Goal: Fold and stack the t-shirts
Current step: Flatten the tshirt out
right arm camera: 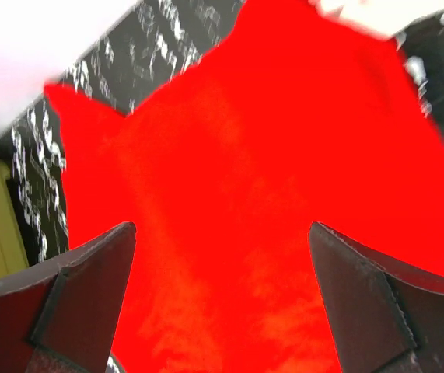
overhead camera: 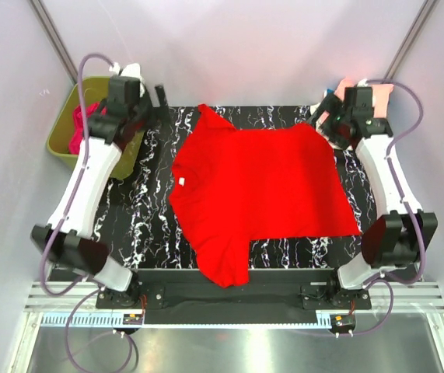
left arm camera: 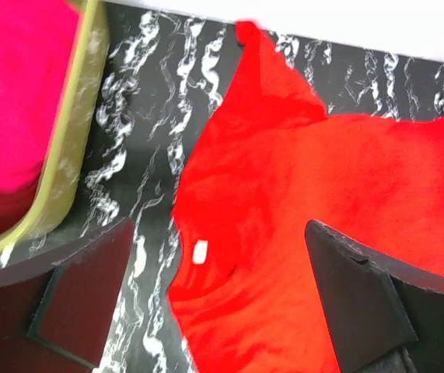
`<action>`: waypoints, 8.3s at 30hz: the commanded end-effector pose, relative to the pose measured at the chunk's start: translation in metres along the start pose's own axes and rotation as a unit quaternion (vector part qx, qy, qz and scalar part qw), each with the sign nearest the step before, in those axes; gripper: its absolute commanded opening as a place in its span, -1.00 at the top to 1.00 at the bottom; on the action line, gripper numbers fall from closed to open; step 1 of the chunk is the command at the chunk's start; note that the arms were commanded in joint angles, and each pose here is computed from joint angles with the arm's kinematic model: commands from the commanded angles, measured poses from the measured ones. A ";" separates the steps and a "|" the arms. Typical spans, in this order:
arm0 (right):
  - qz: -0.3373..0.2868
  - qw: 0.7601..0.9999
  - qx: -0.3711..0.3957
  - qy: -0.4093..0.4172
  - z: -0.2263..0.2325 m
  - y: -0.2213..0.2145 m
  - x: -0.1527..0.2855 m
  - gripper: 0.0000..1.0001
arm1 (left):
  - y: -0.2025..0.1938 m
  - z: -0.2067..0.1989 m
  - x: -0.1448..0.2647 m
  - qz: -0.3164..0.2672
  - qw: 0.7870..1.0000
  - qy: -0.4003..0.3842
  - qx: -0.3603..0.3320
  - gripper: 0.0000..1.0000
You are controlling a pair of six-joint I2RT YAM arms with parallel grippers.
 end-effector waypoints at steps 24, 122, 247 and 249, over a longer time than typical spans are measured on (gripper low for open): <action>0.282 0.950 0.135 -0.027 -0.034 -0.207 -0.091 -0.96 | -0.270 -0.098 -0.119 0.300 0.943 -0.127 0.072 -0.67; 0.171 0.954 0.245 0.022 0.106 -0.237 -0.165 -0.24 | -0.204 0.050 0.128 -0.024 0.997 0.005 0.068 -0.25; -0.039 0.892 0.442 0.084 0.159 -0.244 -0.262 0.04 | -0.202 0.058 0.123 -0.028 0.996 0.006 0.082 -0.15; -0.034 0.892 0.443 0.085 0.157 -0.244 -0.263 0.18 | -0.202 0.058 0.123 -0.028 0.996 0.006 0.081 -0.14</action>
Point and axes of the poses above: each gripper's point midway between its finger pads, its own x axis back along the fingers, its own z axis along the line the jaws close on, y = z × x, the point moved 5 cm from there along x, back along the fingers, and after that the axes turned 11 degrees about -x, right-handed, at the moved point
